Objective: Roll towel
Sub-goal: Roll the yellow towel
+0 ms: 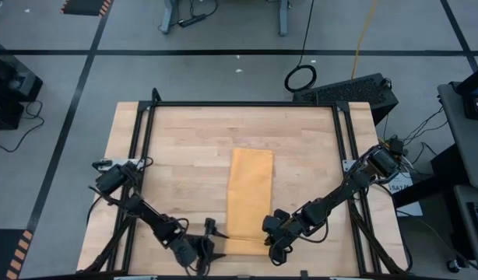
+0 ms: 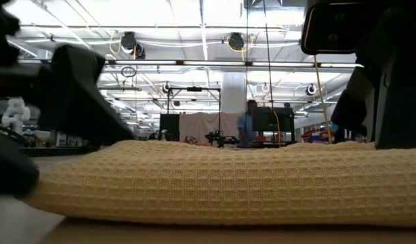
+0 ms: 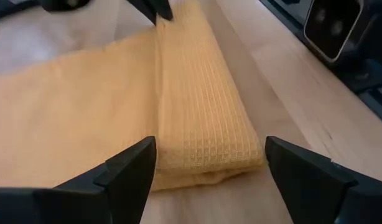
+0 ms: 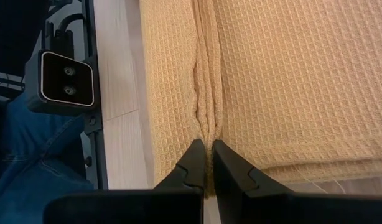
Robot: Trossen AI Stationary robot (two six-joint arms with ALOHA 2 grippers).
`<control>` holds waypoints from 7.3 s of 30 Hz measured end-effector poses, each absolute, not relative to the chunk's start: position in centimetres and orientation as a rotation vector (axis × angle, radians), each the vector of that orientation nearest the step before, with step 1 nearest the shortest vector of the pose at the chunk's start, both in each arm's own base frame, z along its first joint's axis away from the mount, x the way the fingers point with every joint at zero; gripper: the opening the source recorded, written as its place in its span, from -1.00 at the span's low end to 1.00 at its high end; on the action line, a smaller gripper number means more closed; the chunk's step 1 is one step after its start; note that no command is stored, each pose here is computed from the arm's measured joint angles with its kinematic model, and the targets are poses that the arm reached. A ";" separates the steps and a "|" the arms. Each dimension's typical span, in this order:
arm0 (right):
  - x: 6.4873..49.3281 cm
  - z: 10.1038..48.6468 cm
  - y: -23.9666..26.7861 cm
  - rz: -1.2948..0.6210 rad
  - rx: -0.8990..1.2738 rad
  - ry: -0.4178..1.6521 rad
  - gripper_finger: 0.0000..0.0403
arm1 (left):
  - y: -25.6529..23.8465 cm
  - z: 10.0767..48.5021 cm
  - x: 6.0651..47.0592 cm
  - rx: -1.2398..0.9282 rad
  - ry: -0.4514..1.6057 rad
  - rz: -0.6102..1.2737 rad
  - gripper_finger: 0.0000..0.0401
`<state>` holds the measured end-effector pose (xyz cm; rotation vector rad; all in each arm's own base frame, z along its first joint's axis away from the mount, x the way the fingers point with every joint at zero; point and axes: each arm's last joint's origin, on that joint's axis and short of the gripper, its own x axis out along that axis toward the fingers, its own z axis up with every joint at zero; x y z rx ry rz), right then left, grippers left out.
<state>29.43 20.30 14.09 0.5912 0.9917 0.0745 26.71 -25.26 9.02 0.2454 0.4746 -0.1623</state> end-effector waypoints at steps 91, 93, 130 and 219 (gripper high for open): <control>25.6 11.2 25.4 -0.030 -0.086 0.697 0.23 | -22.2 7.3 30.2 0.003 0.560 -0.133 0.08; 25.7 10.8 25.3 -0.038 -0.066 0.713 0.23 | -22.2 7.3 30.2 0.002 0.560 -0.136 0.08; 27.8 11.3 22.8 -0.048 0.466 0.940 -0.93 | -24.2 10.6 28.5 0.188 0.454 -0.177 0.34; 24.6 14.1 26.2 0.143 -0.102 0.718 0.00 | -19.0 8.6 31.7 -0.434 0.688 -0.009 -0.86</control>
